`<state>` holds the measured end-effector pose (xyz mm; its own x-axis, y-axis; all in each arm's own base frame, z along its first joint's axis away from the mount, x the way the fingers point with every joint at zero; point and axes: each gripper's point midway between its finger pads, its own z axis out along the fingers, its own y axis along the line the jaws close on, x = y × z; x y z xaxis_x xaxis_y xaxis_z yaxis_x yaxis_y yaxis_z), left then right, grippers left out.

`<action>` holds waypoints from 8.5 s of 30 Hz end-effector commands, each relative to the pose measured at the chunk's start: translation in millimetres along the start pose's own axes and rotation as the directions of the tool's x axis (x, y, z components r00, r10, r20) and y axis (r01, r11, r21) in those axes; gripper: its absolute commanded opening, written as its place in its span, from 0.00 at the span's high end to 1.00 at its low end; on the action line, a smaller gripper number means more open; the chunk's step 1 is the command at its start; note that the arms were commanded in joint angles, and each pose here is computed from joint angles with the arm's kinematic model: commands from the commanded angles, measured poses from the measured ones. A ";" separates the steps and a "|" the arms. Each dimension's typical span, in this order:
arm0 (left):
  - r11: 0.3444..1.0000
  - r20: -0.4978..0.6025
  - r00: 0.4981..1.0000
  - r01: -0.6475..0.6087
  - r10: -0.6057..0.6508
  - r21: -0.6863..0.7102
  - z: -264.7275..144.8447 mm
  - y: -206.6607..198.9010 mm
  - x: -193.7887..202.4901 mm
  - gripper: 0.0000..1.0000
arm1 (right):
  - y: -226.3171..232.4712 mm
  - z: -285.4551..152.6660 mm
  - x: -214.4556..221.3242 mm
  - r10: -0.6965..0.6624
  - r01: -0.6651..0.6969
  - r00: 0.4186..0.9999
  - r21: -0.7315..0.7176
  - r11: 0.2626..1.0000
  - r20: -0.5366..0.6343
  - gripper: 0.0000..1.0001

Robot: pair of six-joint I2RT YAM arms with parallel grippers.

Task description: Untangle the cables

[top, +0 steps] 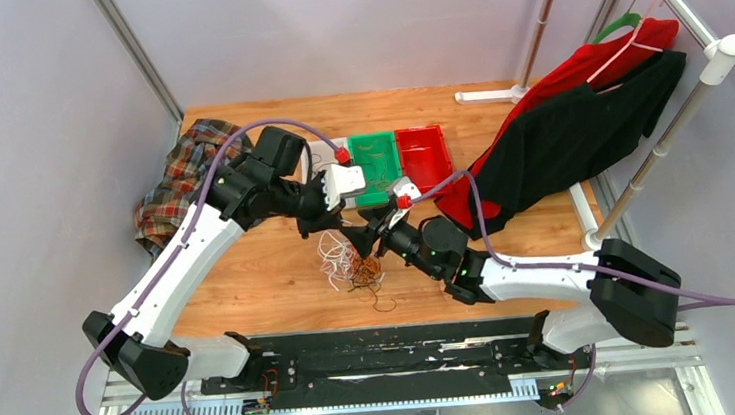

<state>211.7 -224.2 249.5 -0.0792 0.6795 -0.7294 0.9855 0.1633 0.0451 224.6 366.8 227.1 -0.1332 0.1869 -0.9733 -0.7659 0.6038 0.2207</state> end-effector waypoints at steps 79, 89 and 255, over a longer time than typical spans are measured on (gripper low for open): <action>0.730 0.487 0.744 0.000 0.457 -0.684 -94.7 133.4 -262.0 1.00 | -182.8 -48.1 -60.9 -0.160 0.054 0.982 0.654 0.754 0.103 0.33; 0.715 0.485 0.744 0.015 0.459 -0.699 -39.0 182.6 -290.6 1.00 | -227.4 -98.3 -51.2 -0.213 0.106 0.977 0.798 0.594 0.028 0.33; 0.962 0.098 0.958 0.271 -0.269 -0.007 26.4 33.9 -58.0 0.99 | -103.8 -63.5 -13.0 0.024 -0.011 0.994 0.120 0.993 -0.110 0.26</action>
<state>255.9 -284.1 241.1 -0.3935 0.5555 -0.7325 0.9082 0.3586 -0.2160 268.6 229.7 191.4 -0.2434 0.0338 -0.9693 -0.6018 0.7785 0.1783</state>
